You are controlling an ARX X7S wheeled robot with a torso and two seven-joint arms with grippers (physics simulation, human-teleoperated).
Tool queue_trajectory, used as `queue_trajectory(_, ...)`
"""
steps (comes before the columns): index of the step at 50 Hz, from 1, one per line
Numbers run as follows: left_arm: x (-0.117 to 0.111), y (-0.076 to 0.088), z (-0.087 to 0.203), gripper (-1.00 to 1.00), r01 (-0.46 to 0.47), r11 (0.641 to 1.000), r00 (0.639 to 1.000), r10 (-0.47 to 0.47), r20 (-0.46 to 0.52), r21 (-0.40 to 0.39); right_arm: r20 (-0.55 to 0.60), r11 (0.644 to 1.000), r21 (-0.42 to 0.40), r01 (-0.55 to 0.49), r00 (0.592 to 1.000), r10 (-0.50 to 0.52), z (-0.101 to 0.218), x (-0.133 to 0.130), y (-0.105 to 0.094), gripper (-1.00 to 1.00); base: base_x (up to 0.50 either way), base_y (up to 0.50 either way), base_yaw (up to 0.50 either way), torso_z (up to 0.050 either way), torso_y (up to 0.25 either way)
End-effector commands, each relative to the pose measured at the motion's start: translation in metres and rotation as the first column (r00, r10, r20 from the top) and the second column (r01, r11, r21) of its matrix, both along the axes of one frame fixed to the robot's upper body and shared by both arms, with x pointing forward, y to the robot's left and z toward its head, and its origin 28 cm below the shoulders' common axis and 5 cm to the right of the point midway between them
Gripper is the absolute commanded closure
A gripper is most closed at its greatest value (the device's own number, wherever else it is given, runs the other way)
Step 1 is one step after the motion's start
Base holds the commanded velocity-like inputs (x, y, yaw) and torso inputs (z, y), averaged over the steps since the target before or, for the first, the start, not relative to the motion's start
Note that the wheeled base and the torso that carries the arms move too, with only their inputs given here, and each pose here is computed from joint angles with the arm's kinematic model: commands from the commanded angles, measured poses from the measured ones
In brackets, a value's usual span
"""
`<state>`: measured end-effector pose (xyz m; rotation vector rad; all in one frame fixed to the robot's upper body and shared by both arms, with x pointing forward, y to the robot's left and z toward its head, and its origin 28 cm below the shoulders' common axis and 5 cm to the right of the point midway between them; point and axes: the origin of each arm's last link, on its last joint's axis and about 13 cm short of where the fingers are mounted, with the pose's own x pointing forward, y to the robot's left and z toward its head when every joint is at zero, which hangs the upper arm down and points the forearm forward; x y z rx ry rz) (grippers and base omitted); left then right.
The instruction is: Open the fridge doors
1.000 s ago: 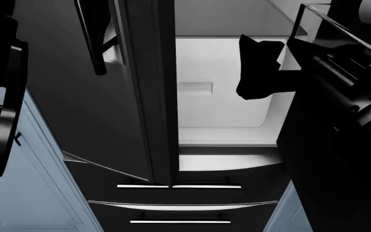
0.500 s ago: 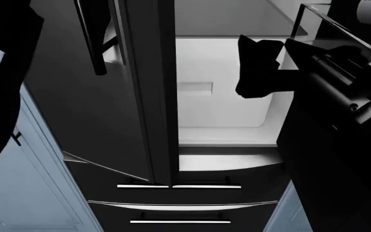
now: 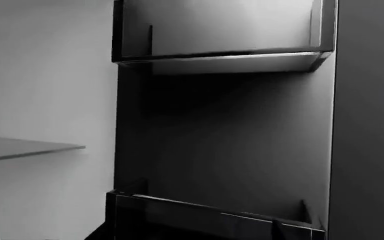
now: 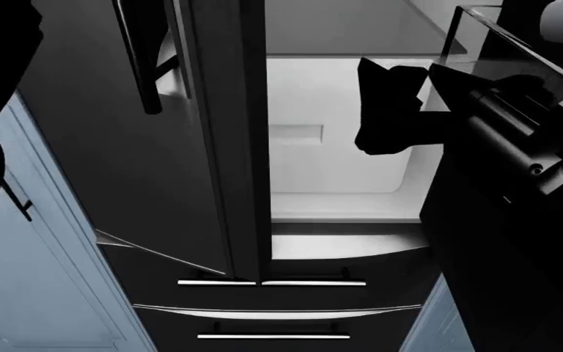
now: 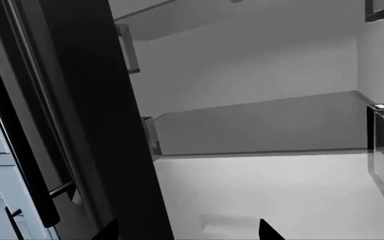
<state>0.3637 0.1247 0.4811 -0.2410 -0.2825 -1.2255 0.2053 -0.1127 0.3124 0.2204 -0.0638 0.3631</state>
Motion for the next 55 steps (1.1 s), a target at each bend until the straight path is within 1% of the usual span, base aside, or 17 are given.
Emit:
queue_trajectory(1, 0.002, 0.002, 0.0, -1.0, -0.07, 0.996, 0.997, 0.068, -0.038, -0.055, -0.003, 1.0, 0.006, -0.007, 1.0, 0.007, -0.001, -0.001, 0.0, -1.0, 0.0, 0.0, 0.0, 0.0, 0.0)
queue_trajectory(6, 0.002, 0.001, 0.0, -1.0, -0.086, 0.994, 0.996, 0.084, -0.037, -0.063, -0.005, 1.0, 0.011, -0.009, 1.0, 0.01, -0.001, -0.001, 0.0, -1.0, 0.0, 0.0, 0.0, 0.0, 0.0)
queue_trajectory(13, 0.001, -0.001, 0.0, -1.0, -0.09, 0.994, 0.995, 0.089, -0.034, -0.054, -0.009, 1.0, 0.019, -0.011, 1.0, 0.011, -0.001, -0.001, 0.0, -1.0, 0.0, 0.0, 0.0, 0.0, 0.0)
queue_trajectory(19, 0.0, -0.002, 0.001, -1.0, -0.103, 0.992, 0.994, 0.099, -0.049, -0.07, -0.013, 1.0, 0.026, -0.012, 1.0, 0.012, 0.0, 0.0, 0.0, -1.0, 0.0, 0.0, 0.0, 0.0, 0.0)
queue_trajectory(22, 0.001, -0.002, 0.0, -1.0, -0.132, 0.988, 0.99, 0.127, -0.069, -0.08, -0.014, 1.0, 0.028, -0.011, 1.0, 0.011, 0.0, 0.0, -0.001, -1.0, 0.0, 0.0, 0.0, 0.0, 0.0)
queue_trajectory(24, 0.002, -0.001, -0.001, -1.0, -0.169, 0.981, 0.983, 0.161, -0.089, -0.091, -0.014, 1.0, 0.029, -0.011, 1.0, 0.011, 0.0, 0.0, -0.001, -1.0, 0.0, 0.0, 0.0, 0.0, 0.0)
queue_trajectory(28, 0.005, 0.002, -0.002, -1.0, -0.262, 0.957, 0.962, 0.248, -0.116, -0.122, -0.016, 1.0, 0.029, -0.012, 1.0, 0.012, -0.001, 0.0, -0.001, -1.0, 0.0, 0.0, 0.0, 0.0, 0.0)
queue_trajectory(32, 0.008, 0.005, -0.001, -1.0, -0.365, 0.919, 0.93, 0.351, -0.111, -0.147, -0.017, 0.999, 0.029, -0.014, 1.0, 0.014, -0.001, 0.001, 0.0, -1.0, 0.0, 0.0, 0.0, 0.0, 0.0)
queue_trajectory(35, 0.01, 0.006, 0.001, -1.0, -0.449, 0.878, 0.894, 0.436, -0.106, -0.167, -0.018, 0.999, 0.029, -0.015, 1.0, 0.016, -0.001, 0.0, 0.0, -1.0, 0.0, 0.0, 0.0, 0.0, 0.0)
queue_trajectory(40, 0.01, 0.006, 0.004, -1.0, -0.555, 0.808, 0.832, 0.542, -0.121, -0.199, -0.017, 0.999, 0.028, -0.018, 1.0, 0.018, -0.002, -0.001, 0.0, -1.0, 0.0, 0.0, 0.0, 0.0, 0.0)
queue_trajectory(43, 0.01, 0.006, 0.004, -1.0, -0.574, 0.793, 0.819, 0.56, -0.126, -0.205, -0.017, 0.999, 0.028, -0.018, 1.0, 0.019, -0.002, -0.001, 0.0, -1.0, 0.0, 0.0, 0.0, 0.0, 0.0)
queue_trajectory(48, 0.01, 0.006, 0.005, -1.0, -0.581, 0.788, 0.814, 0.567, -0.128, -0.204, -0.018, 0.999, 0.028, -0.019, 1.0, 0.02, -0.002, -0.001, 0.0, -1.0, 0.0, 0.0, 0.0, 0.0, 0.0)
queue_trajectory(51, 0.01, 0.007, 0.005, -1.0, -0.594, 0.779, 0.804, 0.579, -0.135, -0.201, -0.018, 0.999, 0.029, -0.02, 1.0, 0.02, -0.003, -0.002, 0.0, -1.0, 0.0, 0.0, 0.0, 0.0, 0.0)
queue_trajectory(53, 0.01, 0.007, 0.005, -1.0, -0.61, 0.765, 0.792, 0.593, -0.143, -0.207, -0.019, 0.999, 0.029, -0.02, 1.0, 0.021, -0.003, -0.003, 0.0, -1.0, 0.0, 0.0, 0.0, 0.0, 0.0)
queue_trajectory(55, 0.011, 0.008, 0.007, -1.0, -0.649, 0.727, 0.76, 0.633, -0.149, -0.226, -0.019, 0.999, 0.029, -0.02, 1.0, 0.021, -0.003, -0.003, 0.0, -1.0, 0.0, 0.0, 0.0, 0.0, 0.0)
